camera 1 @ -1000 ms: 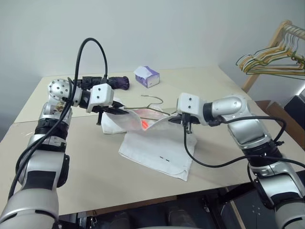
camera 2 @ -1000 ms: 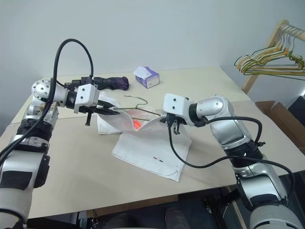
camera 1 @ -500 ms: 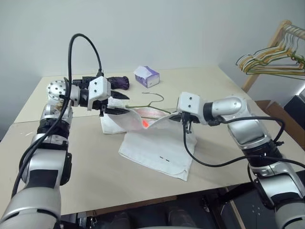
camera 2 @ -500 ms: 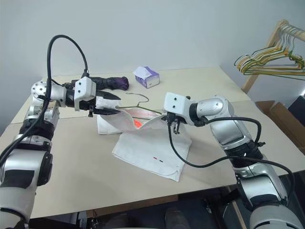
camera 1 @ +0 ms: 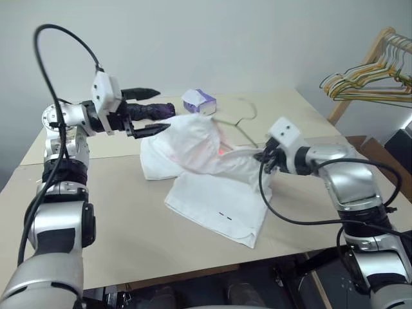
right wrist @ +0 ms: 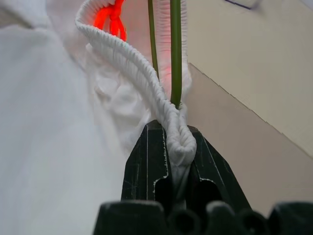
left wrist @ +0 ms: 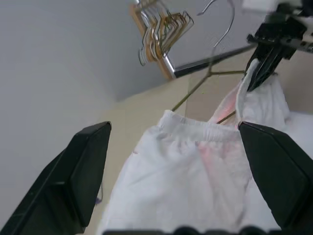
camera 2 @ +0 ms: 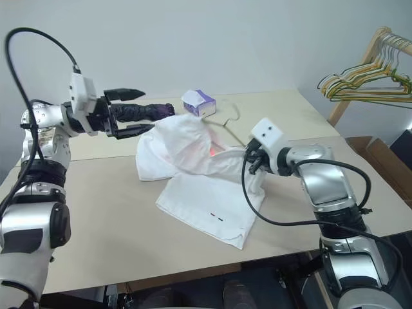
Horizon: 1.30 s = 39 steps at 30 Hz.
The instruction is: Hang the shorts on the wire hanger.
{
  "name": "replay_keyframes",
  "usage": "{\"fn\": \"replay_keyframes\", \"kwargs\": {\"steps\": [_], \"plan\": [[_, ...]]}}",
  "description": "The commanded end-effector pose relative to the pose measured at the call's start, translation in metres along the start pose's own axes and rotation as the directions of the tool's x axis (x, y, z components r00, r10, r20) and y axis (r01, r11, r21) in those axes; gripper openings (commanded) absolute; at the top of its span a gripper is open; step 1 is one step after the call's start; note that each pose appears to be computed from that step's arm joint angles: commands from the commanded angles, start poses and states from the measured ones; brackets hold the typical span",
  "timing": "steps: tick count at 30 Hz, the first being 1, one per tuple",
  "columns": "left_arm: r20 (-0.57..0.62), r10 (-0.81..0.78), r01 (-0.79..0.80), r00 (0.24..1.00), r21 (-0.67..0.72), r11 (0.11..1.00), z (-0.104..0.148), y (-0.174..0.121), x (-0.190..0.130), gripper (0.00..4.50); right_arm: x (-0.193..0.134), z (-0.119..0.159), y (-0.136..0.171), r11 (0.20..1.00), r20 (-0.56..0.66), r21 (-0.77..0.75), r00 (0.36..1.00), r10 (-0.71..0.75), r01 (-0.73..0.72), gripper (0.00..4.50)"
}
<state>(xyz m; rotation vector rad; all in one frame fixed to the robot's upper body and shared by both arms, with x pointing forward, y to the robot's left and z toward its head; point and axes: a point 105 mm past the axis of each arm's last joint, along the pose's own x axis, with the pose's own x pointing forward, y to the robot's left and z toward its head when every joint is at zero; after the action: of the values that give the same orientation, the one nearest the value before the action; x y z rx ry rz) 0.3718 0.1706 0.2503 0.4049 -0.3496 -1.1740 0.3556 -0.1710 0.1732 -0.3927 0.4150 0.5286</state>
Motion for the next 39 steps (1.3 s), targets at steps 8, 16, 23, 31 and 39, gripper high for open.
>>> {"fn": "replay_keyframes", "kwargs": {"steps": [8, 16, 23, 31, 39], "plan": [[0.070, -0.003, 0.008, 0.998, -0.068, 0.998, 0.004, -0.035, 0.016, 4.50, -0.070, -0.048, -0.068, 0.768, -0.251, 0.379, 0.856, -0.453, 0.517, 0.06], [0.194, 0.010, 0.011, 0.981, -0.104, 0.995, 0.026, -0.041, 0.024, 4.50, -0.107, -0.061, -0.114, 0.349, -0.426, 0.484, 0.564, -0.707, 0.803, 0.06], [0.207, 0.012, 0.014, 0.978, -0.122, 0.992, 0.026, -0.053, 0.027, 4.50, -0.143, -0.063, -0.132, 0.027, -0.562, 0.534, 0.378, -0.736, 0.845, 0.06], [0.191, 0.002, 0.022, 0.982, -0.125, 0.992, 0.024, -0.061, 0.030, 4.50, -0.170, -0.040, -0.174, -0.014, -0.507, 0.610, 0.377, -0.775, 0.792, 0.06], [0.206, -0.023, 0.051, 0.978, -0.132, 0.990, 0.027, -0.061, 0.031, 4.50, -0.182, -0.029, -0.214, -0.039, -0.452, 0.746, 0.462, -0.763, 0.665, 0.06]]}}
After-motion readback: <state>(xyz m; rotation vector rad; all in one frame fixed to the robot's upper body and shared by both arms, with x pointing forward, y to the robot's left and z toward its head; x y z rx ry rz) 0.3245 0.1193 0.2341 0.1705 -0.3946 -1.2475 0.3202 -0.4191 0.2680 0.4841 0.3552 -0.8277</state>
